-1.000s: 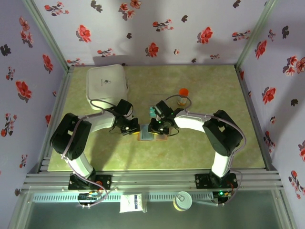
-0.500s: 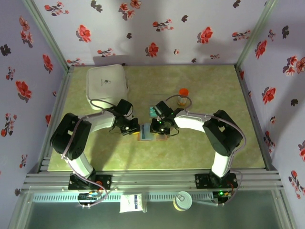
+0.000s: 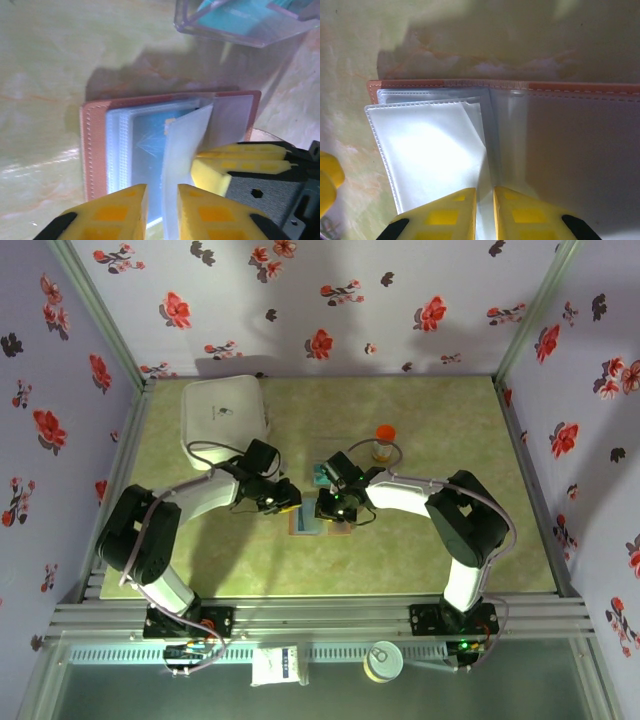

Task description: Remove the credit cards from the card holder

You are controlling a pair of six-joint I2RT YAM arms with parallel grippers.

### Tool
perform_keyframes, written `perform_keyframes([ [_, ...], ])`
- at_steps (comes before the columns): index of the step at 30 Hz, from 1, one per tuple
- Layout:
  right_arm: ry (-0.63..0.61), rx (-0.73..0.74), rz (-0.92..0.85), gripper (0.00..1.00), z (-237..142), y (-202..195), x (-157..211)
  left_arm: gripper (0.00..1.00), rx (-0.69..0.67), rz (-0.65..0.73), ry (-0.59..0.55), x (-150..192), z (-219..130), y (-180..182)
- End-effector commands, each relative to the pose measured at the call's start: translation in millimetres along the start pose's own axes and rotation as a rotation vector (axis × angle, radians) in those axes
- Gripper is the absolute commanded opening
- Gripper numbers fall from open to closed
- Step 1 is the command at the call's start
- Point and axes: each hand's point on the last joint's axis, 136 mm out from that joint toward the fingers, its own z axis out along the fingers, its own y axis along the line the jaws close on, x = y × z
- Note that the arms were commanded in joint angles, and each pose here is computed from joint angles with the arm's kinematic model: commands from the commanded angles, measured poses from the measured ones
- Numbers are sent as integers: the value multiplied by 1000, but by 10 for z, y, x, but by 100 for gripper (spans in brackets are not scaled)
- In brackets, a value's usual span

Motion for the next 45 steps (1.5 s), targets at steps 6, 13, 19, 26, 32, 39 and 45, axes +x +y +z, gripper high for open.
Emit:
perform_keyframes([
  [6, 0, 28, -22, 18, -42, -47, 48, 27, 37, -11, 47, 79, 175, -98],
  [13, 1, 28, -20, 18, -39, -54, 52, 28, 25, -14, 56, 97, 222, -50],
  [19, 1, 28, -17, 18, -41, -63, 60, 26, 29, -19, 60, 101, 253, -48],
  [26, -49, 1, -38, 18, -215, 42, -2, 21, 59, -16, 58, 74, 235, -141],
  [32, -111, 26, -66, 20, -452, 51, -63, 21, 90, -14, 61, 64, 195, -249],
  [39, -181, 45, -75, 20, -716, 4, -137, 25, 109, 4, 62, 38, 188, -415],
  [45, -201, 51, -57, 21, -811, -102, -148, 29, 115, 26, 91, 57, 290, -555],
])
